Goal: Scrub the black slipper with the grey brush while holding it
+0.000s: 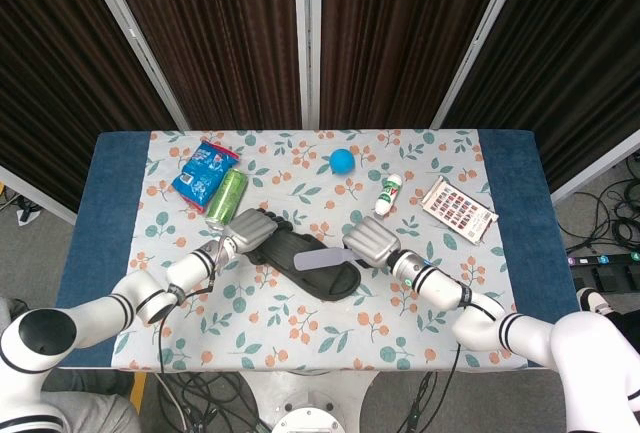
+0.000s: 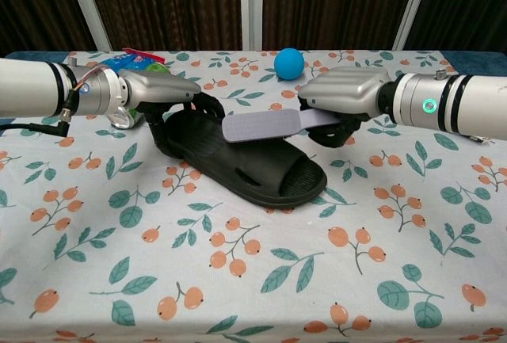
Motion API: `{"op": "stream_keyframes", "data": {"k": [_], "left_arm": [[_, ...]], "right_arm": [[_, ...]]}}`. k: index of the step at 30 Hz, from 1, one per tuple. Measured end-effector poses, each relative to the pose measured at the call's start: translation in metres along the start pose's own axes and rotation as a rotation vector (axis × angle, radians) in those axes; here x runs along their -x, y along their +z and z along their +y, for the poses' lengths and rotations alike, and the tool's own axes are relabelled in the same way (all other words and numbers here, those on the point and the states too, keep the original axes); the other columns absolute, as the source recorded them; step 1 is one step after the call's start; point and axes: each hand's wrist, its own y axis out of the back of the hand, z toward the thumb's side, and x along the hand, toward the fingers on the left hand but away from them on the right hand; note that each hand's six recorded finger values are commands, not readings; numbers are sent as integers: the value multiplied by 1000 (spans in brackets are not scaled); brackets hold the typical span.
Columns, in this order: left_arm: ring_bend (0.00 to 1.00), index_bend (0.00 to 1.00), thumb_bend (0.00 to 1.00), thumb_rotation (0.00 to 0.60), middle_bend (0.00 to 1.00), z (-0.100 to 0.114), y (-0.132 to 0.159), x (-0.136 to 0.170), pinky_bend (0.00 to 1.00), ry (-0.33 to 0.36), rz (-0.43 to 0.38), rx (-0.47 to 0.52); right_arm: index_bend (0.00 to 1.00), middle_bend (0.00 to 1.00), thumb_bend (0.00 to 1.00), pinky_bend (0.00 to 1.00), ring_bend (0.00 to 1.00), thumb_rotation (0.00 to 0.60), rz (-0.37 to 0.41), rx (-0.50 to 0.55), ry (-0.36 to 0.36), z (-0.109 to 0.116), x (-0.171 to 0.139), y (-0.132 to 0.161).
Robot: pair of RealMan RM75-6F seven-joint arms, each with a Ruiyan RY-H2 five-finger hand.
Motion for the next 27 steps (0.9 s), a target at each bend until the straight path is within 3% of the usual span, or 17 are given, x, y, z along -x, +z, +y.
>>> {"op": "stream_keyframes", "data": {"k": [8,12,18,22,27], "left_arm": [[252,406,329,600,428,-1,-3,2,252,2,7,1],[252,405,329,600,428,-1,-1,2,252,-1,4,-3],[252,402,329,600,426,-1,1,2,252,-3,0,-8],[252,401,329,600,426,-1,1,1,252,-5,3,-11],[252,401,328,600,426,-1,-1,1,252,-4,8,-9]], "right_arm": [[1000,1000,754,1000,1000,600,46,-12,51,-14,-36,2],[1000,1000,753,1000,1000,600,32,19,-7,1,-37,-3],[1000,1000,749,1000,1000,600,-11,56,-83,23,-13,-10],[1000,1000,748,1000,1000,600,-6,22,-40,11,4,-1],[1000,1000,750,1000,1000,600,34,-10,29,-9,-6,8]]}}
